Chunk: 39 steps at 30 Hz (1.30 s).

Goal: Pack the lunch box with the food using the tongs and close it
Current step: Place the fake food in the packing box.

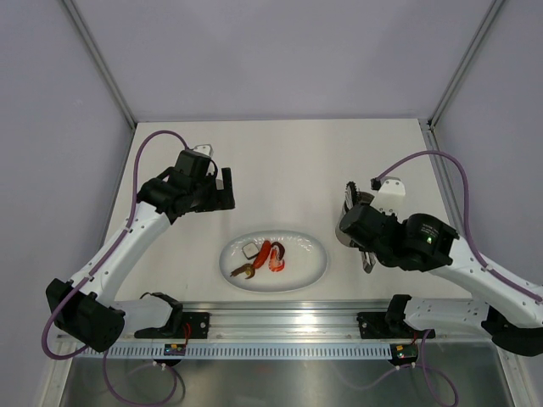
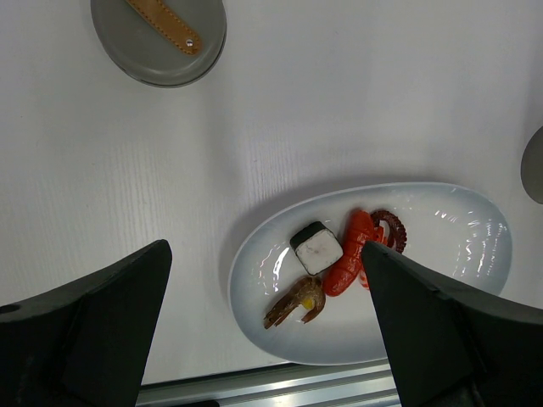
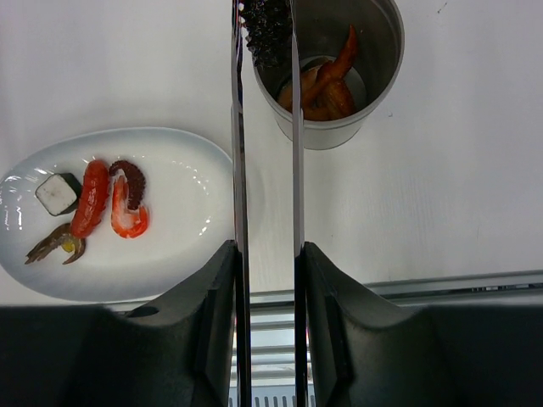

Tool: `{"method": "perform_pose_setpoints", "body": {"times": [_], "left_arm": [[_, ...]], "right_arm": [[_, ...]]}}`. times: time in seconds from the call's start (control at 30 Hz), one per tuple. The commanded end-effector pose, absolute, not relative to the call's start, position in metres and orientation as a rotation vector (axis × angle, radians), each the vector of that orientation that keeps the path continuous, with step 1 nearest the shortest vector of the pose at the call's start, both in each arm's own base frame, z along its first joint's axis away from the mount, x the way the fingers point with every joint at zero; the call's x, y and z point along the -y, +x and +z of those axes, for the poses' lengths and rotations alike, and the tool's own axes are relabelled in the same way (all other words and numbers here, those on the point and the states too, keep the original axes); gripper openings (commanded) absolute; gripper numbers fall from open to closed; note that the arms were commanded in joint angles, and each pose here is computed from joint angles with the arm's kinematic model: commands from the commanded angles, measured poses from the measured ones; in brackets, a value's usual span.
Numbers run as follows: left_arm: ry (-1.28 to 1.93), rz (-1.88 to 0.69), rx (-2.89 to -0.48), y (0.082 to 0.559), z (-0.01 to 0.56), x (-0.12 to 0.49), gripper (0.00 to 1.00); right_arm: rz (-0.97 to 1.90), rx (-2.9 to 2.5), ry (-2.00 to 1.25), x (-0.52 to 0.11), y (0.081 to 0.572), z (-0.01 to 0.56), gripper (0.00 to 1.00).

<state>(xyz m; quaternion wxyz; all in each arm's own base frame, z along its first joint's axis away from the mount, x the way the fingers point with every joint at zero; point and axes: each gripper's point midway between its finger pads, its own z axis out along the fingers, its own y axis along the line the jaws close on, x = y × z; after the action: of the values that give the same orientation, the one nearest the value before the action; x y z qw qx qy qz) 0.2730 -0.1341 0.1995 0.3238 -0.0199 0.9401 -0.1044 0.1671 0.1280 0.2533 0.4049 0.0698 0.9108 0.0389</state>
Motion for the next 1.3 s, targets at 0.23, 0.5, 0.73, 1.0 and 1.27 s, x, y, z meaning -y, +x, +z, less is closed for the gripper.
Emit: {"method": "perform_pose_setpoints", "body": {"times": [0.23, 0.5, 0.73, 1.0, 1.27], "left_arm": [[-0.044, -0.309, -2.439, 0.279, 0.203, 0.140, 0.99], [-0.040, -0.312, -2.440, 0.278, 0.203, 0.141, 0.99], [-0.040, -0.314, -2.439, 0.278, 0.203, 0.141, 0.99], [-0.041, -0.308, -2.443, 0.278, 0.202, 0.140, 0.99], [-0.066, -0.312, -2.449, 0.277, 0.200, 0.140, 0.99]], "right_arm": [[-0.203, -2.415, 0.174, -0.062, 0.135, 0.224, 0.35], [-0.210, -2.421, 0.176, -0.061, 0.134, 0.222, 0.48], [-0.195, -2.411, 0.180, -0.061, 0.135, 0.226, 0.55], [-0.110, -2.359, 0.172, -0.068, 0.143, 0.254, 0.22], [0.059, -2.375, -0.089, -0.124, 0.158, 0.279, 0.19]]}}
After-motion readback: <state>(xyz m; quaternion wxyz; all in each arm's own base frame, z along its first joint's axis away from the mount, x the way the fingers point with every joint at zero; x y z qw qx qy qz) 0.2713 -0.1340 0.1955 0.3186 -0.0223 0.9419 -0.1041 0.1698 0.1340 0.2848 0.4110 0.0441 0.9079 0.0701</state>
